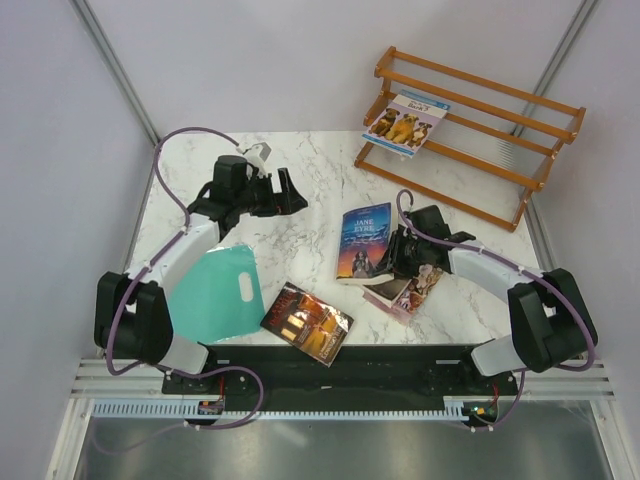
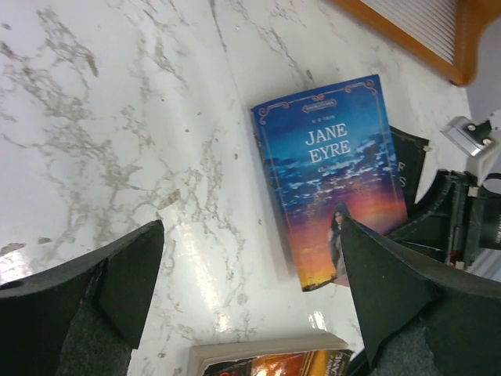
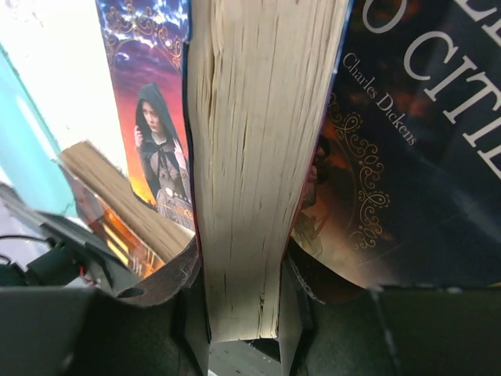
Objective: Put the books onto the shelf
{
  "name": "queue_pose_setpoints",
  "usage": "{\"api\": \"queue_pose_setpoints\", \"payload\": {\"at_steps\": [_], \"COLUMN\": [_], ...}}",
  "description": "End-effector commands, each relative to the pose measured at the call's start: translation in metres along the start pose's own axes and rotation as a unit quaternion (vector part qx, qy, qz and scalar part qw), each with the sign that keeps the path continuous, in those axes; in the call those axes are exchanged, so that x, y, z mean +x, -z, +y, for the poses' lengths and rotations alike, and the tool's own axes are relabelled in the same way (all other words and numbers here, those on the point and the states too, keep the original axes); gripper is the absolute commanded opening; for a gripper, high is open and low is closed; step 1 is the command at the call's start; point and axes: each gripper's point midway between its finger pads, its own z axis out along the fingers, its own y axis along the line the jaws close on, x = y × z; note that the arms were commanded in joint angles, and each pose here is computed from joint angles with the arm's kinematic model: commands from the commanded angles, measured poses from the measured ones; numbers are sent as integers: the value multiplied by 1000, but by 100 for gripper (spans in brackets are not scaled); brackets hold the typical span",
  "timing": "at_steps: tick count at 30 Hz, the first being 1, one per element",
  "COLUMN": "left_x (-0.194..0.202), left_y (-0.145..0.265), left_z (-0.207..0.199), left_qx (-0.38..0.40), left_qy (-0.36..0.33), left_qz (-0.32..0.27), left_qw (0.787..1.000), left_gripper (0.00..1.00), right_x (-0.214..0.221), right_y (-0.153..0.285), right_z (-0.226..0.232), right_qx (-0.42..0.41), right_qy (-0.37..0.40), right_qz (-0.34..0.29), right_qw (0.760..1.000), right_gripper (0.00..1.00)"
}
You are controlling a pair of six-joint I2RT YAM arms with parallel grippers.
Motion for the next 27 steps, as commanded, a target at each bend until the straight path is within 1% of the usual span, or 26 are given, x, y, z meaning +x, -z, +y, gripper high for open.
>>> {"api": "queue_pose_setpoints", "payload": {"at_steps": [1,2,3,5,7,9,11,12,13,14,15,16,17,18,19,23,25,27], "left_x": [-8,-8,-8,-8,-4,1,5,13,15,9,21,21,17,23,23,21,20,25], "left_y": [16,16,16,14,8,0,-6,-10,-11,-15,-14,-15,-17,-16,-17,-13,-13,-14], "left_z": [17,18,19,23,22,21,18,9,6,0,-7,-1,-2,-3,-1,-1,-4,-8], "left_qx": [-60,-60,-64,-79,-71,-59,-39,1,22,52,92,95,110,123,121,116,127,145], "left_qy": [-61,-67,-66,-47,-38,-29,-19,-11,5,6,19,47,48,56,63,55,54,63], "left_qz": [-15,-12,-10,-7,8,23,34,50,56,41,57,55,44,53,55,44,43,46], "left_qw": [996,996,996,996,997,998,999,999,998,998,994,993,992,989,989,991,989,986], "left_gripper": [100,100,100,100,100,100,99,97,92,73,52,49,56,97,100,100,100,100], "right_x": [-19,-22,-24,-29,-31,-34,-39,-40,-41,-42,-43,-43,-44,-44,-43,-46,-47,-47], "right_y": [12,15,19,24,27,29,30,28,29,29,29,29,30,31,32,38,44,47], "right_z": [-87,-89,-95,-98,-100,-95,-91,-87,-85,-84,-81,-77,-75,-72,-66,-44,-30,-9], "right_qx": [221,231,251,265,274,264,254,244,242,239,232,225,221,213,198,150,120,71], "right_qy": [25,28,32,41,45,52,65,74,79,82,94,97,99,108,112,135,152,171], "right_qz": [-55,-60,-65,-72,-79,-86,-94,-92,-93,-94,-92,-92,-93,-93,-93,-107,-114,-116], "right_qw": [973,971,965,961,958,959,960,963,963,963,964,965,966,967,969,973,974,976], "right_gripper": [9,12,13,18,20,18,11,9,5,3,0,0,0,0,0,0,0,0]}}
